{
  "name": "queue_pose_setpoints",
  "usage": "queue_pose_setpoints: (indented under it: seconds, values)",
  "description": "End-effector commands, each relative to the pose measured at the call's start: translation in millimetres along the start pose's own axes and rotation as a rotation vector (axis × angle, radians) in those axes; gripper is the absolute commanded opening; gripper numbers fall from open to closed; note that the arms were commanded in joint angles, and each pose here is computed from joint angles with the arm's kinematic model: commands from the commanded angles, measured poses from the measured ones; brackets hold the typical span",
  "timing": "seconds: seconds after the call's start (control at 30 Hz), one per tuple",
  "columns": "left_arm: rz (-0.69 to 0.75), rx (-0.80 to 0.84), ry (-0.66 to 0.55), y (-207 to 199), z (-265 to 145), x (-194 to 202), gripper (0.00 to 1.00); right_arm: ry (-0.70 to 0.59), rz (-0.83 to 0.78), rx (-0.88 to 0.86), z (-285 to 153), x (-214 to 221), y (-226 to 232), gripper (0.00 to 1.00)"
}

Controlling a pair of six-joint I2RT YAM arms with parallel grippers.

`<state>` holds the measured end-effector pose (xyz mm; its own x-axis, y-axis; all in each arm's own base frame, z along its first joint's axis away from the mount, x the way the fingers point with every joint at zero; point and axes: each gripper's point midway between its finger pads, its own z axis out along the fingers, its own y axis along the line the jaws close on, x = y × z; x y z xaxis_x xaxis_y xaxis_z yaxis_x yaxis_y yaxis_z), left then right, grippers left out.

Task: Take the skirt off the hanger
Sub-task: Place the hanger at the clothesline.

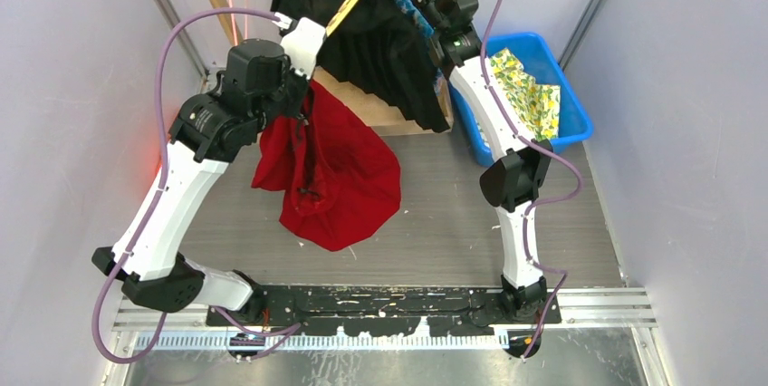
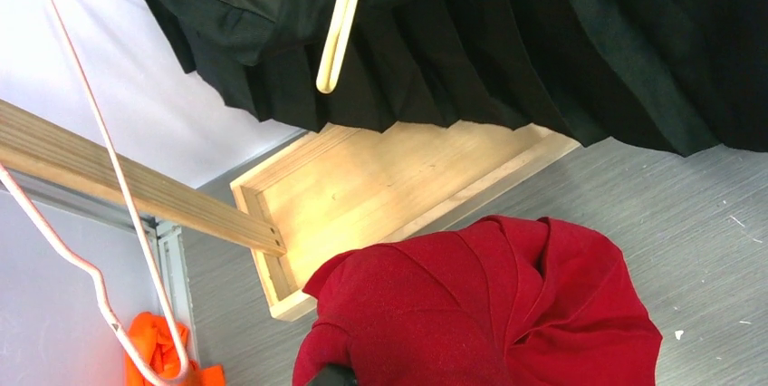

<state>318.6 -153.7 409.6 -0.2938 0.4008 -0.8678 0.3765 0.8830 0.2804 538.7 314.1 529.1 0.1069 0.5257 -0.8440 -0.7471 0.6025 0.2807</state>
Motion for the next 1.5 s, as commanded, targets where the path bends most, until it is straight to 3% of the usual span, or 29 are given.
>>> queue_pose_setpoints:
  seconds: [0.0,0.07,0.1,0.13,0.2,0.63,0.93,1.27,1.47]
  values:
    - [-0.033,-0.034,-0.146,13.6,-16.6,-35.0,0.0,0.176,0.072,0.105,-11.7,51.6,-25.9,0.1]
    - [-0.03,-0.036,-0.14,13.6,-15.1,-33.6,0.0,0.183,0.062,0.101,-13.0,52.0,-24.9,0.16]
    - [-0.03,-0.036,-0.141,13.6,-15.5,-33.5,0.0,0.184,0.052,0.093,-13.6,50.4,-23.0,0.25]
    - [-0.03,-0.036,-0.142,13.4,-14.9,-33.5,0.0,0.191,0.041,0.089,-14.6,50.7,-22.5,0.41]
    - [-0.032,-0.029,-0.143,11.7,-13.8,-33.9,0.0,0.2,0.01,0.091,-16.4,46.8,-21.7,0.98]
    - [-0.051,0.004,-0.158,4.8,-12.1,-35.0,0.0,0.214,-0.126,0.153,-39.2,30.3,-24.9,1.0]
    - [-0.063,0.034,-0.152,-2.9,-8.7,-31.1,0.0,0.267,-0.237,0.214,-82.7,14.1,-18.7,1.0]
    - [-0.061,0.06,-0.156,-7.9,-8.5,-30.7,0.0,0.377,-0.247,0.196,-141.5,16.1,6.0,1.0]
    - [-0.079,0.086,-0.163,-12.5,-10.8,-30.9,0.0,0.331,-0.3,0.211,-138.3,4.9,2.5,1.0]
